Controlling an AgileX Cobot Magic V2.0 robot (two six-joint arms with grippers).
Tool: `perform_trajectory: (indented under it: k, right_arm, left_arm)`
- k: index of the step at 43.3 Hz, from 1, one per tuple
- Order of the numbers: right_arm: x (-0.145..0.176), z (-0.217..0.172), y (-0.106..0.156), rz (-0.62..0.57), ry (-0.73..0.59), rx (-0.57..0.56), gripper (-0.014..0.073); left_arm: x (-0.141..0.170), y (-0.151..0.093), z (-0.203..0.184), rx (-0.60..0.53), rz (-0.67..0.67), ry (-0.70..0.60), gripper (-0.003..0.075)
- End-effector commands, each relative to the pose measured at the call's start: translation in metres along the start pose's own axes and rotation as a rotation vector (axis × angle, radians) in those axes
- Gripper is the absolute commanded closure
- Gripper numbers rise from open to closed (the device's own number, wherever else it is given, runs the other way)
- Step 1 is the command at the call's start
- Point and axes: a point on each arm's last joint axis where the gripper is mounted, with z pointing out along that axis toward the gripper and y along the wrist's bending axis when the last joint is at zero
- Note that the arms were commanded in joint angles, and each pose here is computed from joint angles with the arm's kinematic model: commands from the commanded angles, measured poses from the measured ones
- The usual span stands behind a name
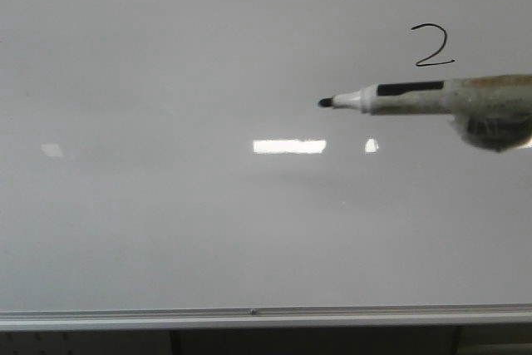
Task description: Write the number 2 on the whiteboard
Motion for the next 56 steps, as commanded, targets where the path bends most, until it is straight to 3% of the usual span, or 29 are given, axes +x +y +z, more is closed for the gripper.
perform_trajectory:
  k: [1,18,39,56]
  right_arm:
    - [-0.015,-0.012,0.015,-0.097,-0.115,-0.085,0.0631]
    - [-0.023,-0.013,0.023,-0.136,-0.197,-0.14,0.0631]
    - [-0.025,-0.013,0.023,-0.126,-0.229,-0.133,0.0631]
    - [-0.025,-0.013,0.024,-0.128,-0.221,-0.14,0.0631]
  left_arm:
    - [-0.023,-0.006,0.0,0.033,0.073,-0.076,0.0174]
    - [-0.061,-0.028,0.045,0.18,0.185,-0.025,0.0174]
    - [-0.064,-0.025,0.082,0.195,0.19,0.02,0.0178]
    - [-0.065,-0.024,0.08,0.191,0.205,0.026,0.0477]
